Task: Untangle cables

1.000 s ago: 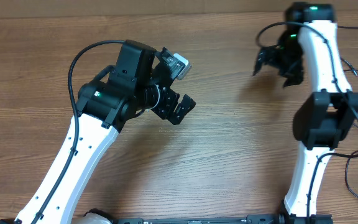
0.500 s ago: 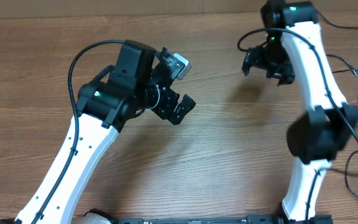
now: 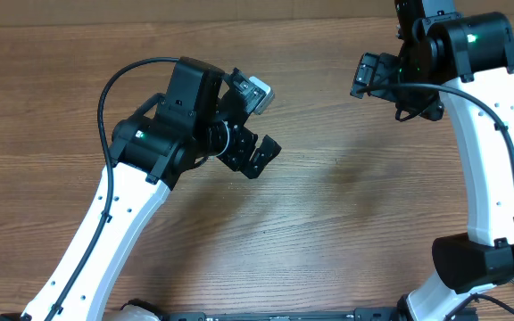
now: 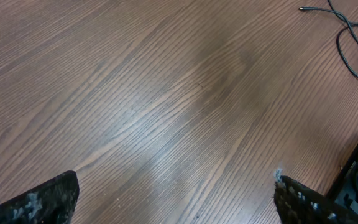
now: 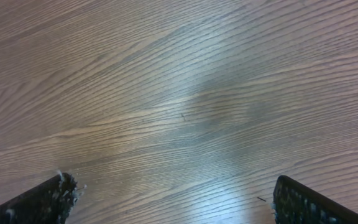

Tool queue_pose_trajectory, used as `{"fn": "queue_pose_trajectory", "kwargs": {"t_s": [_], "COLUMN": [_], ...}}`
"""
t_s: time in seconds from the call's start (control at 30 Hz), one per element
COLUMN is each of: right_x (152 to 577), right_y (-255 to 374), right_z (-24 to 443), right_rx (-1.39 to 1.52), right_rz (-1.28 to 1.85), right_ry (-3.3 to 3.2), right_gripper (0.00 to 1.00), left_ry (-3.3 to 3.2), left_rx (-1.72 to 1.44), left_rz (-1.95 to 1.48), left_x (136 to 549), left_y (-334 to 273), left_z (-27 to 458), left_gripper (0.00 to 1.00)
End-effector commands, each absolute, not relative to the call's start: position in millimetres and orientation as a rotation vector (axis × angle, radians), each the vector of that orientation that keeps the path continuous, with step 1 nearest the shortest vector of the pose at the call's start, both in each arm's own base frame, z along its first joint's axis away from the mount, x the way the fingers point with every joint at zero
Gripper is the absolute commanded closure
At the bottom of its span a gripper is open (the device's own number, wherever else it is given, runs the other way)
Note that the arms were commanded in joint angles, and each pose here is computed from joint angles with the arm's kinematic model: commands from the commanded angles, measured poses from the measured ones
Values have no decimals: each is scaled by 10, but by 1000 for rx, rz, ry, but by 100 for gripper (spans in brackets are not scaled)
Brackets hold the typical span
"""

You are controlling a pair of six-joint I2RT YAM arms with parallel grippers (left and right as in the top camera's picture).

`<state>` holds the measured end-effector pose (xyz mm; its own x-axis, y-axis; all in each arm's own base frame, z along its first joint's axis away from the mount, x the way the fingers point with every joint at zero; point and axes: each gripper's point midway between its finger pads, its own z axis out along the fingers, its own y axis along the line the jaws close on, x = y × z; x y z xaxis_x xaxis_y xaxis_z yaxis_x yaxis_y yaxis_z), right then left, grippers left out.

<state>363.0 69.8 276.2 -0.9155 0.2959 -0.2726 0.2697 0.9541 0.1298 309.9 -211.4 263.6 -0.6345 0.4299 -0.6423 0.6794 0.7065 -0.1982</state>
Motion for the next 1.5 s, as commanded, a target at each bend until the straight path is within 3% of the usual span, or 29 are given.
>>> {"fn": "queue_pose_trajectory", "kwargs": {"t_s": [0.0, 0.53, 0.8, 1.2, 1.47], "right_x": [3638, 3637, 3637, 3638, 3638], "right_y": [672, 672, 672, 672, 672], "right_z": [2779, 2778, 2778, 2779, 2779], "right_rx": [427, 427, 427, 427, 427], "right_rz": [120, 120, 120, 120, 120], "right_ry": [2802, 2802, 2802, 2802, 2802], "right_gripper": [0, 0, 0, 0, 0], "left_ry": [2318, 2329, 2048, 1400, 1379], "left_rx": [838, 811, 768, 542, 333], "left_rz": [-570, -453, -386, -293, -258], "left_x": [3119, 3166, 3079, 2548, 2419], "left_y": [-2098, -1958, -1780, -1219, -793], "left_z": [2722, 2709, 3017, 2610, 2160], "left_gripper": [0, 0, 0, 0, 0]}}
